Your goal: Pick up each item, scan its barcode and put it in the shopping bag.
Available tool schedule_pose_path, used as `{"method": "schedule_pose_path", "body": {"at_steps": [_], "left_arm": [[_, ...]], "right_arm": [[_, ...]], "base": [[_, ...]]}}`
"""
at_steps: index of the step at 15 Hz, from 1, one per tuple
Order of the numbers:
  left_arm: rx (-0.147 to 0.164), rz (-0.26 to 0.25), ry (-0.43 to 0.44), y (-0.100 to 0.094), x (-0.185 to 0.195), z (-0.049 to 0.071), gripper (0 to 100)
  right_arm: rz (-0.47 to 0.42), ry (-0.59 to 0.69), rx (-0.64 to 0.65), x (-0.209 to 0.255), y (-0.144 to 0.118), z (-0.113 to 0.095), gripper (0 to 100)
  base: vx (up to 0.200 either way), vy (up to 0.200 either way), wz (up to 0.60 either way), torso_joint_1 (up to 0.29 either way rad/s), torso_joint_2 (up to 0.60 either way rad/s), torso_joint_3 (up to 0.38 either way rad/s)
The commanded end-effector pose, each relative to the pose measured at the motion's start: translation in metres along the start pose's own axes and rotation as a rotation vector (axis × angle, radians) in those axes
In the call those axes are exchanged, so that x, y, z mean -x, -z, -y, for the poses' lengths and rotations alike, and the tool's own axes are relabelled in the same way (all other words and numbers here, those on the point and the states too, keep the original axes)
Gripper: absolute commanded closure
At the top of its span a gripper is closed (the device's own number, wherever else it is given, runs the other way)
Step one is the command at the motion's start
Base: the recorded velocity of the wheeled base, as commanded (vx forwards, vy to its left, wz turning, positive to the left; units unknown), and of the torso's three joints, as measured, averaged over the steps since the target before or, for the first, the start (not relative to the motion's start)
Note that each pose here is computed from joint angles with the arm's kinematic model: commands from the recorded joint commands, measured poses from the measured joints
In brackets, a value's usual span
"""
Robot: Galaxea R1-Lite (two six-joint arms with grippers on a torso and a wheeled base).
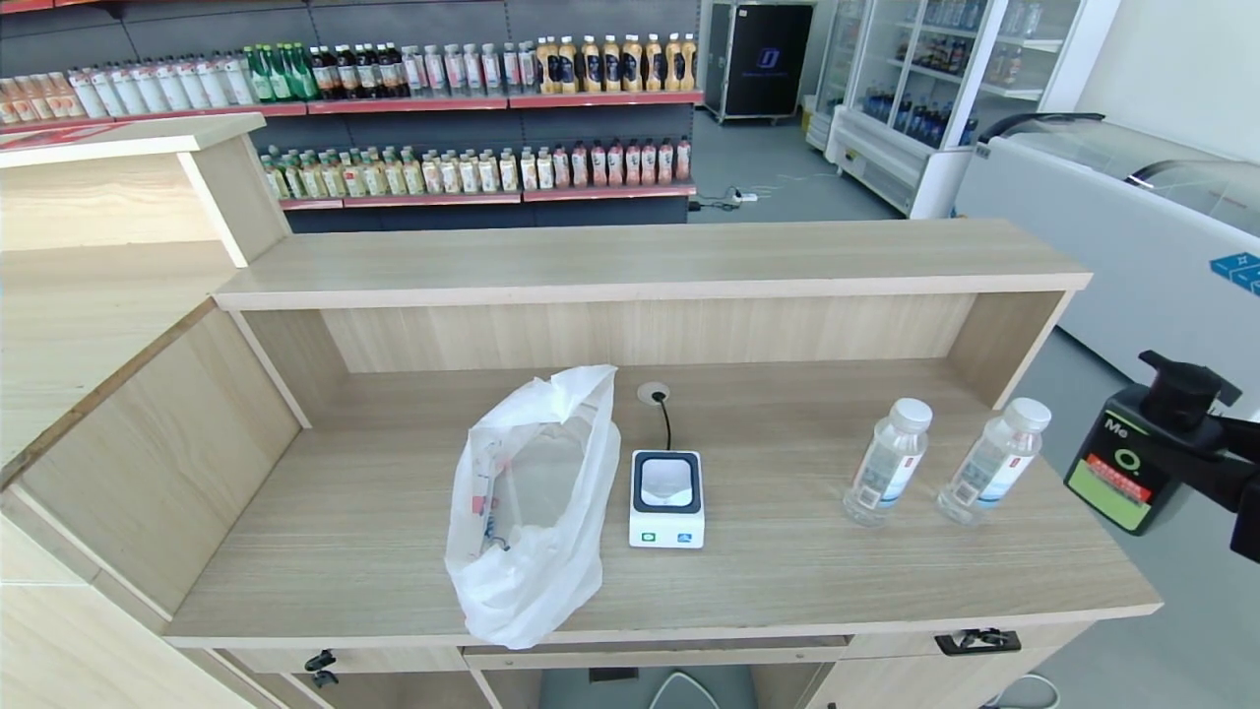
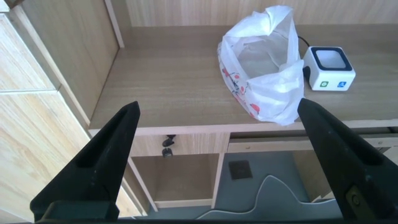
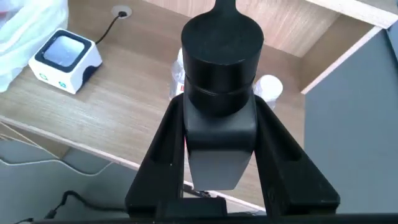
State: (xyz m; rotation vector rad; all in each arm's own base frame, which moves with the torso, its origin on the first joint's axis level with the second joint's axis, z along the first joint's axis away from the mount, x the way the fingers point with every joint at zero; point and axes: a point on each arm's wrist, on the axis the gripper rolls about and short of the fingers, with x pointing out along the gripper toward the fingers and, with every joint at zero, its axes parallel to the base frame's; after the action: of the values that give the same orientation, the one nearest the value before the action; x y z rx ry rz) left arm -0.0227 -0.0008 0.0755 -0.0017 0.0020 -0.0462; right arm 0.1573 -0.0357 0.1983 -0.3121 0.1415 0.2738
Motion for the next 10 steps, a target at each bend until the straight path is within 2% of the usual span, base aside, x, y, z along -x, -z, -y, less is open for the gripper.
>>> {"method": "schedule_pose_path", "body": {"at_steps": [1, 5, 8, 10], "left_arm": [[0.001, 0.000, 0.001, 0.000, 0.000, 0.000, 0], [0.001, 0.000, 0.000, 0.000, 0.000, 0.000, 0], [0.000, 0.000, 0.000, 0.000, 0.000, 0.000, 0], [0.000, 0.000, 0.000, 0.000, 0.000, 0.000, 0]], "right_arm": [[0.032, -0.082, -0.066, -0.005, -0.008, -0.013, 100], [0.049, -0.274, -0.377, -0.021, -0.030, -0.046, 100], [-0.025, -0.317, -0.652, -0.046, -0.026, -0.046, 100], [-0.032, -0.317, -0.739, -0.080, -0.026, -0.040, 100]], "base": [[0.000, 0.000, 0.60, -0.002, 0.00, 0.002], [0.000, 0.000, 0.60, 0.006, 0.00, 0.001], [0.000, 0.000, 0.00, 0.000, 0.00, 0.000], [0.000, 0.000, 0.00, 0.000, 0.00, 0.000]]}}
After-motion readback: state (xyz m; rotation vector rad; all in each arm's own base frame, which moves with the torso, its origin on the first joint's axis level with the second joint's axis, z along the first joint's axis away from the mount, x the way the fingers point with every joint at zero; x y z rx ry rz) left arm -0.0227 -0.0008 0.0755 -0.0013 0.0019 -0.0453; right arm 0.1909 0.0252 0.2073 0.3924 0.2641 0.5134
